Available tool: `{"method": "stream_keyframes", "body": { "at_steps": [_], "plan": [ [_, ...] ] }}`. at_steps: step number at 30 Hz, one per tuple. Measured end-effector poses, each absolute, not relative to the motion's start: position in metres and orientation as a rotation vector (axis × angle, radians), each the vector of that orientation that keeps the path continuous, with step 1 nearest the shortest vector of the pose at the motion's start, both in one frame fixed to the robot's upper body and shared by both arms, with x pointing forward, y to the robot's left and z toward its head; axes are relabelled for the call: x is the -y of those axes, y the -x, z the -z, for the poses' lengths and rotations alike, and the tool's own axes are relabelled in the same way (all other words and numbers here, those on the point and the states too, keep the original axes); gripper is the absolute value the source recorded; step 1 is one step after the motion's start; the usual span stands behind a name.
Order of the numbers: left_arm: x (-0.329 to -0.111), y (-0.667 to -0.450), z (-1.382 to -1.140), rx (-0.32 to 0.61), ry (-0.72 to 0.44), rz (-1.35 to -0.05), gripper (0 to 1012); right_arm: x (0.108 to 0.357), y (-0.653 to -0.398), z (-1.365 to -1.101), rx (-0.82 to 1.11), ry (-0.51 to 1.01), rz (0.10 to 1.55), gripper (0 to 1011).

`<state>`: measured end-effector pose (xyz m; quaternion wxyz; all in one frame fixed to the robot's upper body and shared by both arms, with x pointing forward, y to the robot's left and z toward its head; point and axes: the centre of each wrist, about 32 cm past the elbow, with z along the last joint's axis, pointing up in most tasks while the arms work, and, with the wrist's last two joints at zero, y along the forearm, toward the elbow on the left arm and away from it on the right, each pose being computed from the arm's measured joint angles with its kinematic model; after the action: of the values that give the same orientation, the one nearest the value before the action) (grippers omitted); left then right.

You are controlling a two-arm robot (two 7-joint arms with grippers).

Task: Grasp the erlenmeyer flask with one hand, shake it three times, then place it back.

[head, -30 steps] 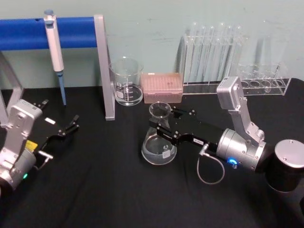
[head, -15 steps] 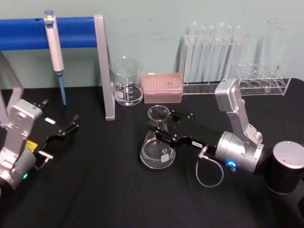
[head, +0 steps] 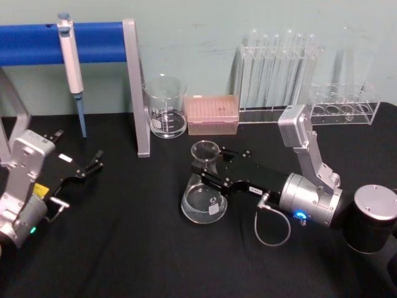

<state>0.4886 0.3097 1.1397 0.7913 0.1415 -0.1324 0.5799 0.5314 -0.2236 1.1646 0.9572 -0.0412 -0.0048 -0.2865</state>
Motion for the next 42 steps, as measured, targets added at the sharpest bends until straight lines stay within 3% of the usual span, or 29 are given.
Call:
{"method": "stream_keyframes", "body": {
  "at_steps": [42],
  "plan": [
    [-0.3097, -0.4886, -1.1398, 0.285, -0.304, -1.248, 1001, 0.2239, -0.5367, -1.1552, -0.036, 0.096, 0.57, 456]
  ]
}}
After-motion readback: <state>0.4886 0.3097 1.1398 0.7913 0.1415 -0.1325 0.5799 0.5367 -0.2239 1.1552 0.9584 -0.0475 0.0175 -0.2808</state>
